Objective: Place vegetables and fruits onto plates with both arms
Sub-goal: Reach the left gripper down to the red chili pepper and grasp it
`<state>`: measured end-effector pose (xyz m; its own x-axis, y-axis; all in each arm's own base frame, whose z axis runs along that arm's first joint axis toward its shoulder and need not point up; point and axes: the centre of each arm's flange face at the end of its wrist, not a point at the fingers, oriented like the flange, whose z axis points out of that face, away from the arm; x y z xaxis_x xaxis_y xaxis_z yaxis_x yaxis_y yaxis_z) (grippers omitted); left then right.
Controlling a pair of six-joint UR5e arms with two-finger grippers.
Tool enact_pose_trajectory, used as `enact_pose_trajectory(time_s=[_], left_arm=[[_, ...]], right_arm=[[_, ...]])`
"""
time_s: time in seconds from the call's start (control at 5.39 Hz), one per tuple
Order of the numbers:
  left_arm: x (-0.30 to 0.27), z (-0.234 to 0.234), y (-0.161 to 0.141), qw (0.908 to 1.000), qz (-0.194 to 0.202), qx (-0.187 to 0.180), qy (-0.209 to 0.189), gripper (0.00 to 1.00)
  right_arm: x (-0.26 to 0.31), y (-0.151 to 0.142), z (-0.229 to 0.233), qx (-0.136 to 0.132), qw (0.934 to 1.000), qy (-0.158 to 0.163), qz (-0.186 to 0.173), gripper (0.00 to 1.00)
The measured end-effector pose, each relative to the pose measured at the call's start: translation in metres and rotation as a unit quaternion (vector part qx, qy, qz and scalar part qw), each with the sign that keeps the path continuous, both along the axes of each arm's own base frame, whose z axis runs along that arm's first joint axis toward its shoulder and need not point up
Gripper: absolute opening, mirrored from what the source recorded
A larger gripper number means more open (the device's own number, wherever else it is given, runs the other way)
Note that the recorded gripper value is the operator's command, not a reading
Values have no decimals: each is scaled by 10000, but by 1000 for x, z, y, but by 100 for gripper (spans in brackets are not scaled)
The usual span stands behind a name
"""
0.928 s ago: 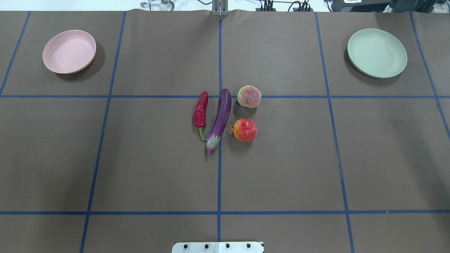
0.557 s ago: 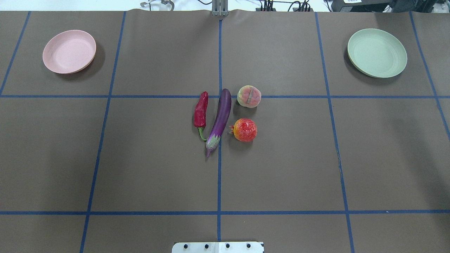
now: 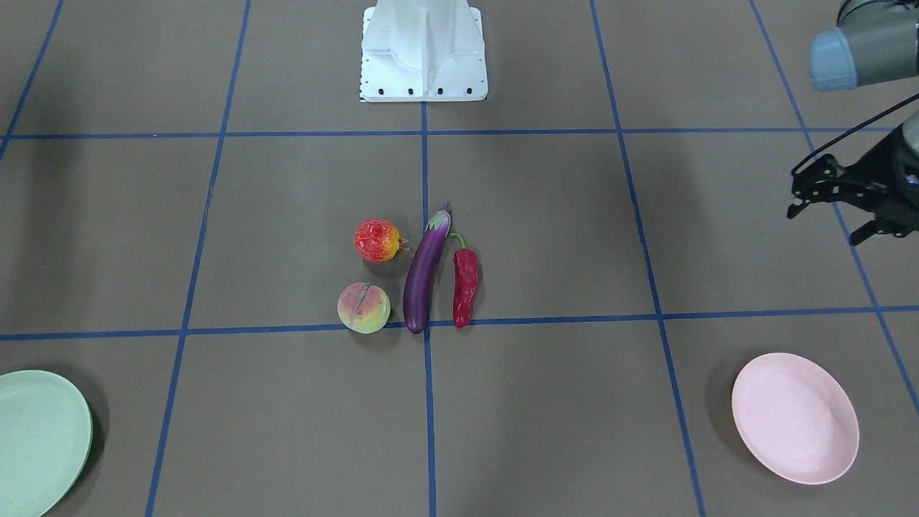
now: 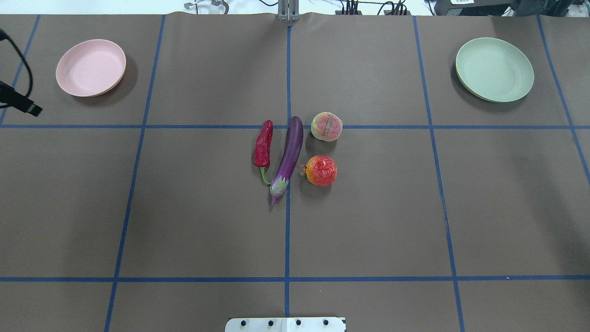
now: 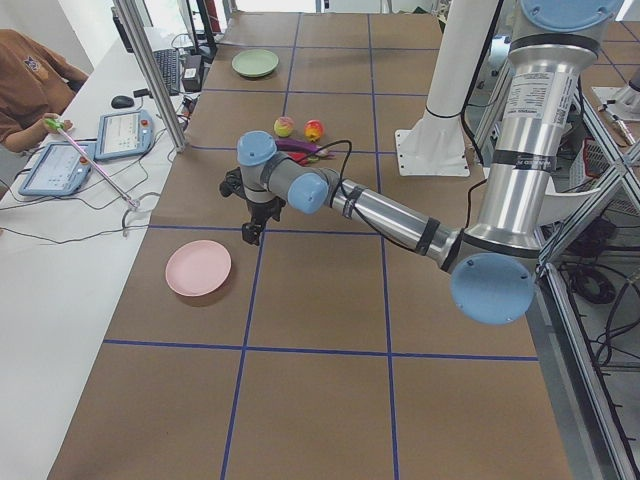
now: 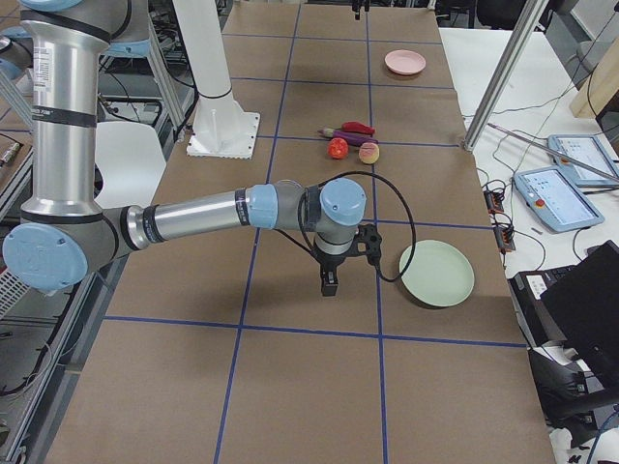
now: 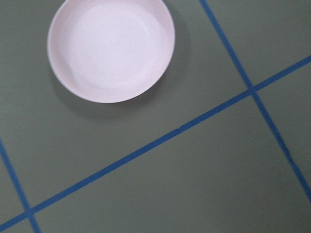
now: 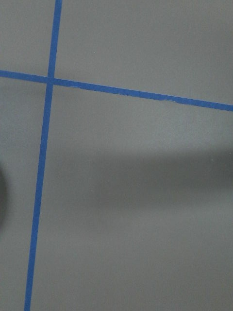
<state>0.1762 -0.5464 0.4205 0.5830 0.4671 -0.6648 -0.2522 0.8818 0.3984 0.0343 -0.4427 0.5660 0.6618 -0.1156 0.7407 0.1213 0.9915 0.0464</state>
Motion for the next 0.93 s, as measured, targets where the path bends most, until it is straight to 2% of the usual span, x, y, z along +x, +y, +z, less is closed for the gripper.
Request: enact_pose_trajectory(time_s=[0.19, 0.56, 0.93], left_arm=[[77, -48, -7, 9993, -79, -334, 132, 100], [215, -135, -11, 9942, -551, -899, 191, 100], [314, -181, -15, 9886, -894, -1192, 224, 100]], right_arm=[[-1, -4, -2, 62, 10000, -19, -9, 100], [-3, -7, -2, 182, 9998, -42, -23, 100], [-10, -14, -7, 229, 9997, -48, -47, 100]])
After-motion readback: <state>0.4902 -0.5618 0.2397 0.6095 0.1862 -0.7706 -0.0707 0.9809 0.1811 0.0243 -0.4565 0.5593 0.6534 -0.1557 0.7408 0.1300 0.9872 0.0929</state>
